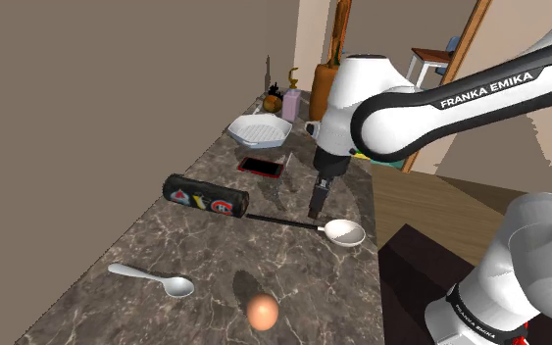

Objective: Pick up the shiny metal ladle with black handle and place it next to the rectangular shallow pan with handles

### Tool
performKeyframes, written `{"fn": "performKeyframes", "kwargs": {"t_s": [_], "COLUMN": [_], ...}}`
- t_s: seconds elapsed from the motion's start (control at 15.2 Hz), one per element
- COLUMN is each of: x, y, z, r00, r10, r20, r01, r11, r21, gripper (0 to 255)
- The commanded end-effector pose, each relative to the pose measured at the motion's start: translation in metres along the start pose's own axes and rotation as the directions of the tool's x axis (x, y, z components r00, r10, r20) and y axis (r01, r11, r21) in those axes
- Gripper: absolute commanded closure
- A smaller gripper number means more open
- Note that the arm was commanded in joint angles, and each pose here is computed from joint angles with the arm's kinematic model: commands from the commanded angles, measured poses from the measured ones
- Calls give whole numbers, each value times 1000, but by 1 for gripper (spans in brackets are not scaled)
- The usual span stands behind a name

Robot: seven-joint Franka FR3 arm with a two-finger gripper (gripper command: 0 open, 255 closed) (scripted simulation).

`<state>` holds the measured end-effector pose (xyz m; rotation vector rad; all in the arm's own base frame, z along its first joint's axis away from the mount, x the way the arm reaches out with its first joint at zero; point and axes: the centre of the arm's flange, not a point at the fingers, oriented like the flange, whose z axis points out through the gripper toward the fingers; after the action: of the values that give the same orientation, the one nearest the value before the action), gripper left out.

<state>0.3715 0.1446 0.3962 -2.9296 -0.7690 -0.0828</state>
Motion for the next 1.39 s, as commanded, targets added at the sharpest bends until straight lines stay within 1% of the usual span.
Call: {"fn": "performKeyframes", "kwargs": {"t_s": [0.0,0.07,0.59,1.12,1.19,1.32], "x": [13,18,19,19,19,19], "y": [-11,-16,-16,-16,-16,-16], "z": [19,27,67,67,67,67], "r00": [999,997,997,997,997,997], "r10": [-49,-70,-70,-70,-70,-70], "r20": [-17,-23,-23,-23,-23,-23], "r01": [49,70,70,70,70,70], "r11": [999,998,998,998,998,998], "r21": [5,8,8,8,8,8], "gripper": [0,0,0,0,255,255]}}
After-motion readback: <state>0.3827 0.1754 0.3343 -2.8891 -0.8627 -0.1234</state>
